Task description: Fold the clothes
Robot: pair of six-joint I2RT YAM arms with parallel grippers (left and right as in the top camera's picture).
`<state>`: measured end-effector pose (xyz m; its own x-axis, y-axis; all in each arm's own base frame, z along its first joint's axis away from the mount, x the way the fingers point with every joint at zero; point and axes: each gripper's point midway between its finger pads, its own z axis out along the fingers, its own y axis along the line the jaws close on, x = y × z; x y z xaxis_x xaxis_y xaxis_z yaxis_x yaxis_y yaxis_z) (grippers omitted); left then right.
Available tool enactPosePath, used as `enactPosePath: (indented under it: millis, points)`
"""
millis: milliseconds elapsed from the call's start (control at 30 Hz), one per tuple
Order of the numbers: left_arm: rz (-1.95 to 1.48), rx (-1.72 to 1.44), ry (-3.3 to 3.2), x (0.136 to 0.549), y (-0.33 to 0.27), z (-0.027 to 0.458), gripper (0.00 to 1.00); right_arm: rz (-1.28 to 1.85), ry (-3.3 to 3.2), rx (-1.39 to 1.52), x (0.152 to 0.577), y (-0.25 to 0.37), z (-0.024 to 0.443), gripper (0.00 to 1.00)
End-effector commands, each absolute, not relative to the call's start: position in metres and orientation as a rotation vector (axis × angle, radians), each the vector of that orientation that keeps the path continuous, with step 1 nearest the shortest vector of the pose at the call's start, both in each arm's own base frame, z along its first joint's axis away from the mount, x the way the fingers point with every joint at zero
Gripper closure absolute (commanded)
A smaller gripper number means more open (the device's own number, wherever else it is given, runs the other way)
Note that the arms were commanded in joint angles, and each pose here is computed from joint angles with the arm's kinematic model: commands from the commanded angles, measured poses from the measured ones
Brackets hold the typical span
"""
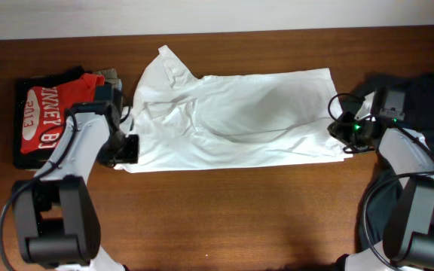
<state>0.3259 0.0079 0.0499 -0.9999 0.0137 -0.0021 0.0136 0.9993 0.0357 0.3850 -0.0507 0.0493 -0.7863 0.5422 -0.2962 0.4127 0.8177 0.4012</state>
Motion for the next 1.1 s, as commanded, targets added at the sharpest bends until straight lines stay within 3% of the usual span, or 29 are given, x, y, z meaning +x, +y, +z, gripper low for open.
enactPosePath:
  millis: [0, 100, 167, 333, 467, 500, 600, 633, 667, 833, 933, 1067]
  points:
    - [-0.071, 0.376, 2.922, 0.352, -0.04, 0.101, 0.46, 0.365, 2.607, 0.85, 0.385, -0.059, 0.027, 0.67]
    - [-0.075, 0.584, 2.825, 0.368, -0.072, 0.098, 0.36, 0.419, 2.603, 0.886, 0.393, -0.056, 0.007, 0.63]
    - [-0.081, 0.597, 2.793, 0.382, -0.08, 0.088, 0.35, 0.444, 2.575, 0.864, 0.403, -0.055, 0.006, 0.63]
    - [-0.079, 0.602, 2.709, 0.414, -0.089, 0.071, 0.35, 0.444, 2.492, 0.828, 0.42, -0.063, 0.016, 0.96]
    - [-0.077, 0.594, 2.663, 0.428, -0.091, 0.07, 0.33, 0.439, 2.392, 0.771, 0.443, -0.069, 0.031, 0.96]
    - [-0.078, 0.596, 2.673, 0.429, -0.091, 0.064, 0.27, 0.437, 2.367, 0.758, 0.448, -0.071, 0.035, 0.96]
    - [-0.097, 0.607, 2.703, 0.428, -0.094, 0.045, 0.21, 0.42, 2.292, 0.722, 0.462, -0.076, 0.047, 0.96]
    - [-0.115, 0.617, 2.704, 0.429, -0.096, 0.041, 0.17, 0.42, 2.283, 0.717, 0.464, -0.077, 0.049, 0.75]
    - [-0.145, 0.624, 2.704, 0.43, -0.1, 0.036, 0.14, 0.42, 2.28, 0.716, 0.465, -0.077, 0.049, 0.42]
    - [-0.258, 0.639, 2.611, 0.445, -0.119, 0.042, 0.13, 0.579, 2.311, 0.592, 0.452, -0.06, 0.071, 0.41]
    - [-0.238, 0.683, 2.524, 0.46, -0.124, 0.05, 0.13, 0.604, 2.395, 0.631, 0.422, -0.049, 0.084, 0.44]
    - [-0.202, 0.748, 2.463, 0.474, -0.128, 0.038, 0.17, 0.588, 2.585, 0.771, 0.378, -0.042, 0.059, 0.6]
